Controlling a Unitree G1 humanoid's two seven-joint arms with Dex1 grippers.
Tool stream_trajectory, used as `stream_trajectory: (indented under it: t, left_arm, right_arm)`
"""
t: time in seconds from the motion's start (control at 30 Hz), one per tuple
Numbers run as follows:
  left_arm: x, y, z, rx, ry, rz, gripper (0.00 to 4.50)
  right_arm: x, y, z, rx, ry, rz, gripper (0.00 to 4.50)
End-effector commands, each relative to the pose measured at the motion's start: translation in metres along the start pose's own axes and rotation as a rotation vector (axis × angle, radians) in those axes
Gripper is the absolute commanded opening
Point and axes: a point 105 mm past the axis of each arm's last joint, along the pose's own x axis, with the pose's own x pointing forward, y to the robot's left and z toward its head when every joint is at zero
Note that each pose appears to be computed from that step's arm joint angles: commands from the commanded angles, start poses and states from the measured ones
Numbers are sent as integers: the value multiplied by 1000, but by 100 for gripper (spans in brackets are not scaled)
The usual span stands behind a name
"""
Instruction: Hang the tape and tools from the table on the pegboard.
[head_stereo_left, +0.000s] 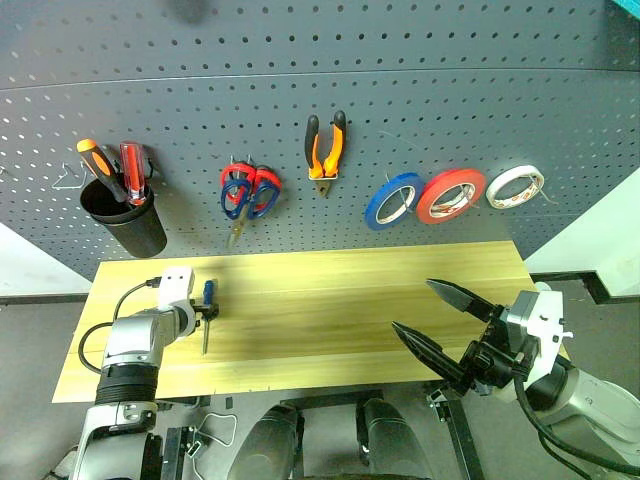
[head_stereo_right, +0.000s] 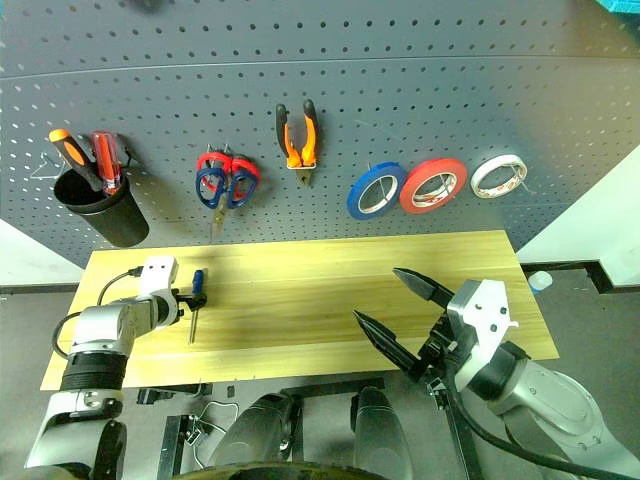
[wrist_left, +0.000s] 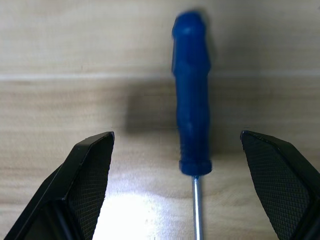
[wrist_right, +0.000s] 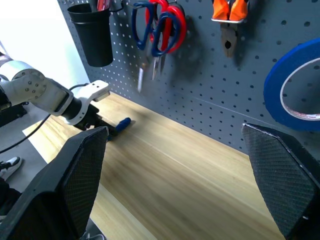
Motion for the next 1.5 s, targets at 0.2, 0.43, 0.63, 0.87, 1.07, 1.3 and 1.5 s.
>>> stream_trajectory:
  t: [0.2, 0.43, 0.63, 0.87, 1.07, 1.3, 1.5]
  left_arm:
    - [0, -1, 6, 25, -23, 11, 422]
    - [1, -1, 3, 24, -6, 17, 422]
    - [1, -3, 3, 28, -3, 13, 275]
    - [2, -3, 3, 29, -4, 12, 42]
    - [0, -8, 3, 41, -8, -13, 42]
    - [-6, -22, 4, 83, -14, -67, 42]
    - [-15, -34, 7, 180, -52, -110, 42]
  right_arm:
    - [-1, 7, 11, -42, -21, 12, 450]
    - [-2, 7, 11, -40, -18, 5, 450]
    - [-2, 7, 11, -40, -18, 2, 450]
    - [-2, 6, 11, -40, -18, -3, 450]
    - [-2, 6, 11, -42, -18, -5, 450]
    - [-2, 7, 13, -44, -27, 15, 450]
    - [-3, 6, 16, -51, -30, 21, 450]
